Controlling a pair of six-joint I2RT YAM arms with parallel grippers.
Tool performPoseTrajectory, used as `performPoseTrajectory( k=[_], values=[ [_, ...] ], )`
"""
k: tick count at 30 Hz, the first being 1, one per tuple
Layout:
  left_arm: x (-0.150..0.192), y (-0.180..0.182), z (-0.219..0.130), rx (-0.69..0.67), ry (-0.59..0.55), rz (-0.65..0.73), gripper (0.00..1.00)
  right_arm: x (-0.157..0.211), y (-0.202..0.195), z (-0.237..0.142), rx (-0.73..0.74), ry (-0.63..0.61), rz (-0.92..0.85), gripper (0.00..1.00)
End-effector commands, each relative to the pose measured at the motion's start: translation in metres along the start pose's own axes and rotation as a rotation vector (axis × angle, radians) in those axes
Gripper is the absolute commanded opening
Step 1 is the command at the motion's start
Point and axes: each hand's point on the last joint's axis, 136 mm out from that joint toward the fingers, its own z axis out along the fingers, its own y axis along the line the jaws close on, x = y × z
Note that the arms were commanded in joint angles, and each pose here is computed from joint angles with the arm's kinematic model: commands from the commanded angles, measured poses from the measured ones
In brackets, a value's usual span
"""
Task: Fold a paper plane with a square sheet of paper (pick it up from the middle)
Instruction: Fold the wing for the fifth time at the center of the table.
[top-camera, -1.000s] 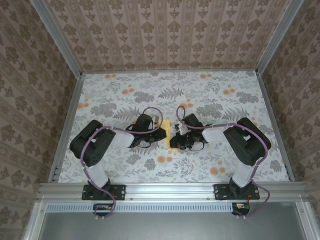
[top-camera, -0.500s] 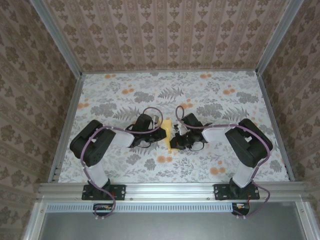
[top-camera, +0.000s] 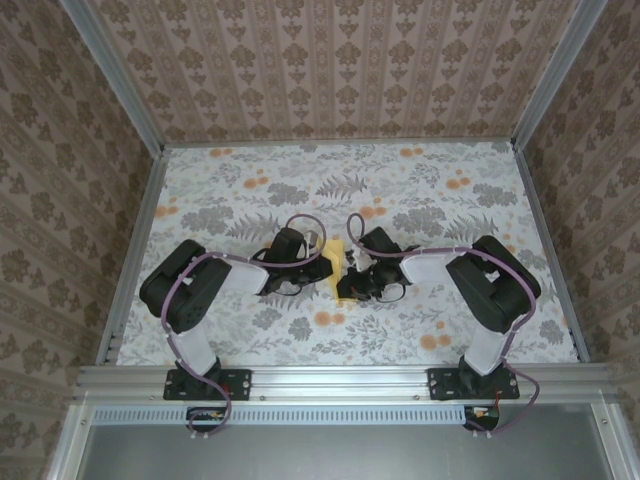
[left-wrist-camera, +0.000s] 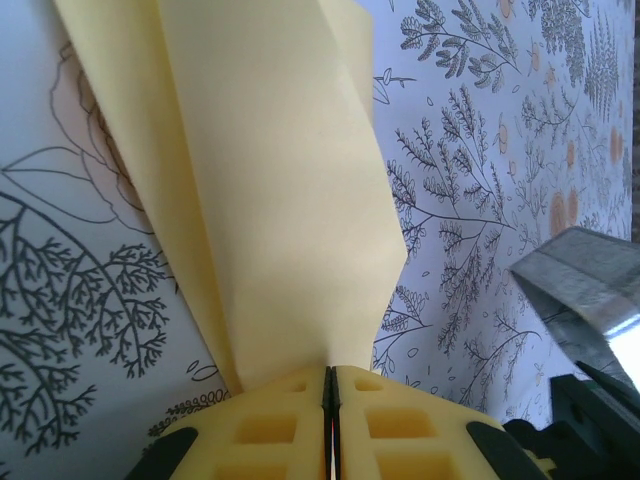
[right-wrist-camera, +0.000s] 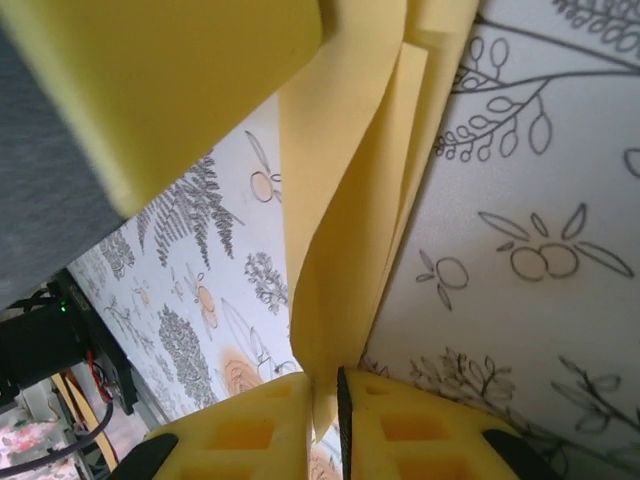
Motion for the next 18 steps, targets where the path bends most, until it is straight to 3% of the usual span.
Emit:
performPoseTrajectory(
  k=[1,6,12,18],
  values=[
    [0.017,0.024,0.006,-0.092,0.054,-0.032,0.12,-0.006,0.004,-0.017,0.057,-0.070,-0.046,0.21],
    [0.017,0.025,0.006,-0.096,0.055,-0.030,0.12,-0.015,0.016,-0.030,0.035,-0.155,-0.092,0.21],
    [0.016,0.024,0.006,-0.095,0.054,-0.029,0.12,-0.014,0.042,-0.013,-0.152,-0.090,-0.087,0.16],
    [0.017,0.025,0.006,-0.098,0.057,-0.032,0.12,-0.015,0.031,0.003,-0.137,-0.063,-0.054,0.13]
  ],
)
